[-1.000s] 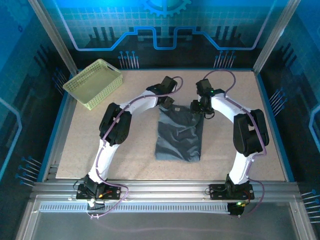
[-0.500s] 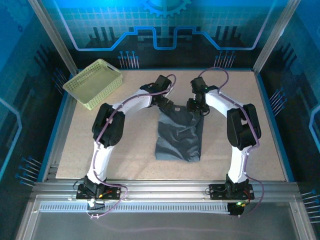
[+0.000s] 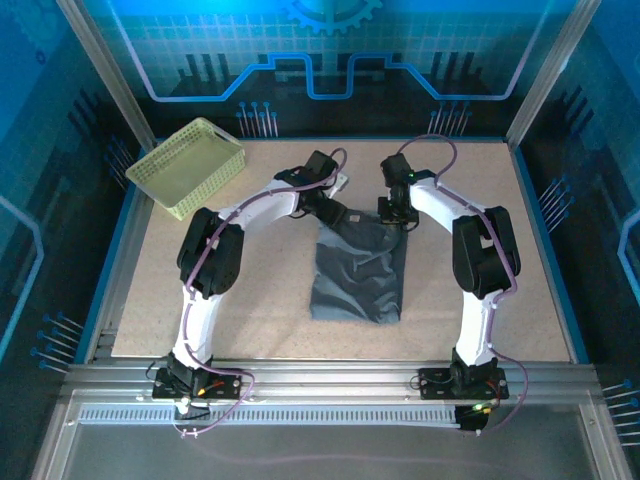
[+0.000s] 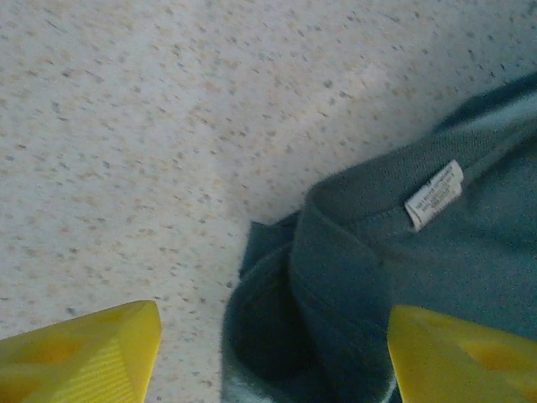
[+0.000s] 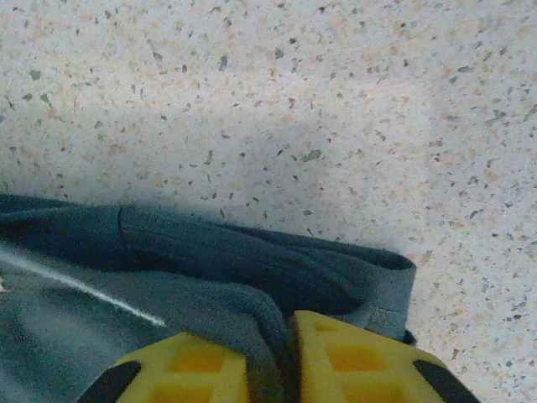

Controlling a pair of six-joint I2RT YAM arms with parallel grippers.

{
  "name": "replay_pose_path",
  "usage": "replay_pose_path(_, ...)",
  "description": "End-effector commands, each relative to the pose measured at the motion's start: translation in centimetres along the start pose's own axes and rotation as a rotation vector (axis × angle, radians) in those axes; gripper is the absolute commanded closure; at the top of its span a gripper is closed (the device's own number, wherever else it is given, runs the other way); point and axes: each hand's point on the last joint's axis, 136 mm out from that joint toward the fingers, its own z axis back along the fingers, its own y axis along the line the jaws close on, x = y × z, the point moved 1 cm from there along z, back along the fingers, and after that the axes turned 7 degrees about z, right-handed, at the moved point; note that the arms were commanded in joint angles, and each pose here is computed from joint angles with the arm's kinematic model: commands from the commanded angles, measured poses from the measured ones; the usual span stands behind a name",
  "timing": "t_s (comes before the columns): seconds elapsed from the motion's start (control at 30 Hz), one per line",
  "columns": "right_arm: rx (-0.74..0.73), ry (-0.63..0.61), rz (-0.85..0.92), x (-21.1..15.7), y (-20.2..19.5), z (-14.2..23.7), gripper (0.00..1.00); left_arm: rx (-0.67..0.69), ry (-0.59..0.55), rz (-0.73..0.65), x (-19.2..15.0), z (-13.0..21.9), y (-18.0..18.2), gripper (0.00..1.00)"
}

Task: Fold the inside-out t-shirt

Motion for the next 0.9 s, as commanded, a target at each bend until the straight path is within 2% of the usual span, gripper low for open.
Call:
replay_pose_path(0.0, -0.02, -0.025, 0.013, 0.7, 0.2, 1.3, 0.84, -0.114, -0.009, 0.003, -0.3, 1.8, -1.8, 0.25)
replay_pose_path(0.17, -0.019, -0.027, 0.017, 0.8, 0.3, 1.4, 0.86, -0.077, 0.015, 0.0, -0.8, 1.1, -1.2, 0.22)
replay_pose_path(0.27, -0.023, -0.035, 0.015, 0.8, 0.2, 1.8, 0.89, -0.03, 0.02, 0.0, -0.8, 0.4, -0.5, 0.31)
replay_pose_path(0.43, -0.046, -0.054, 0.006, 0.7, -0.4, 2.7, 0.93, 0.017, -0.026, 0.038, 0.1, 0.3, 0.2, 0.55)
replay_pose_path(0.57, -0.051, -0.09, -0.003, 0.6, -0.8, 4.6, 0.94, -0.016, -0.103, 0.1, 1.2, 1.6, -0.5, 0.75)
replay_pose_path(0.67, -0.062, -0.138, -0.011, 0.6, -1.3, 6.9, 0.95, -0.071, -0.174, 0.154, 2.0, 3.1, -1.2, 0.82)
replay_pose_path(0.87, -0.102, -0.163, -0.025, 0.2, -2.5, 9.6, 0.95, -0.195, -0.278, 0.28, 3.3, 5.1, -1.7, 0.86)
